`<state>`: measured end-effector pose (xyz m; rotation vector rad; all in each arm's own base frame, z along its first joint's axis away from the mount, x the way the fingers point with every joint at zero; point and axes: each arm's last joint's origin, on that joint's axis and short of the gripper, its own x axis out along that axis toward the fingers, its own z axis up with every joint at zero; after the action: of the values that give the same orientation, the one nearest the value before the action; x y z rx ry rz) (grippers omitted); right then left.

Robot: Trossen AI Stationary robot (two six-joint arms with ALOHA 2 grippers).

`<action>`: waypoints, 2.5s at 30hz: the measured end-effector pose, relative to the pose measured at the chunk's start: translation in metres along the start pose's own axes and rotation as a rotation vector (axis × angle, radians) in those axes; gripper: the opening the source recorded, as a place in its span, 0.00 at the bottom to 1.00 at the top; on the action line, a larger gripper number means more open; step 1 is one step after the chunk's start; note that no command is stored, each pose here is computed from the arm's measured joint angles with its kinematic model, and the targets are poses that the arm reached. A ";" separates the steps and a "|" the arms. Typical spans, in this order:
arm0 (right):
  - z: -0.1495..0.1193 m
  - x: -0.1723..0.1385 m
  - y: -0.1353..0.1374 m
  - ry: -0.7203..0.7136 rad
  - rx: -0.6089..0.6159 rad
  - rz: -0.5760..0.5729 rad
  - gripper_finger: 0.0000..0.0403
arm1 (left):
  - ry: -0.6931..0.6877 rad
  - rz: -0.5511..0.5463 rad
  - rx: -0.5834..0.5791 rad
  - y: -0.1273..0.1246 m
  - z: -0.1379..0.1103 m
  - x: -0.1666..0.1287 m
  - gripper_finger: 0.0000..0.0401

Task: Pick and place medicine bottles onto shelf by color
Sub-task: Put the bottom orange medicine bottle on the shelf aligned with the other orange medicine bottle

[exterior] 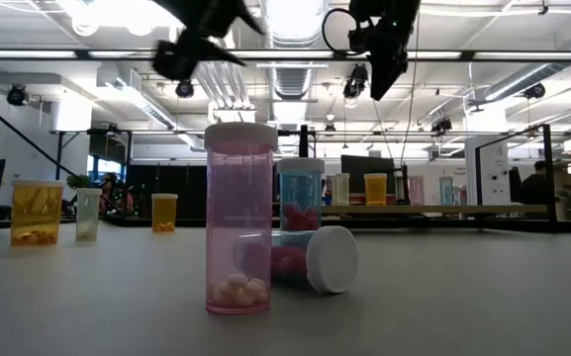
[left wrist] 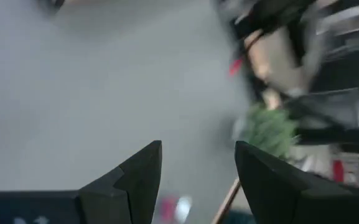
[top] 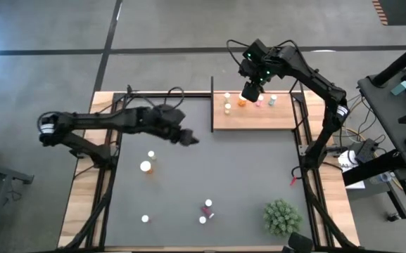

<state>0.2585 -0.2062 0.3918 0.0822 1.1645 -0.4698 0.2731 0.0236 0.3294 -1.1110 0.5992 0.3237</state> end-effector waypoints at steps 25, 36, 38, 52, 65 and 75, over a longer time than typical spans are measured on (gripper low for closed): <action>0.000 0.000 -0.001 -0.001 0.010 -0.001 0.49 | 0.316 0.844 -0.248 0.078 -0.079 -0.023 0.47; 0.000 0.000 -0.001 -0.002 0.010 -0.001 0.49 | 0.255 0.871 -0.186 0.083 -0.078 -0.003 0.47; 0.000 0.000 -0.001 -0.002 0.010 -0.002 0.49 | 0.256 0.852 -0.171 0.082 -0.078 0.004 0.47; 0.000 0.001 -0.001 -0.002 0.010 -0.002 0.49 | 0.288 0.963 -0.179 0.084 -0.093 0.020 0.50; 0.000 0.001 -0.001 -0.002 0.010 -0.002 0.49 | 0.234 1.013 -0.151 0.100 -0.109 0.029 0.69; 0.000 0.001 -0.001 -0.002 0.010 -0.002 0.49 | 0.208 1.001 -0.198 0.110 -0.114 0.035 0.65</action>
<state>0.2588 -0.2072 0.3914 0.0894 1.1603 -0.4769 0.2101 -0.0349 0.1918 -0.9629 1.3158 1.1547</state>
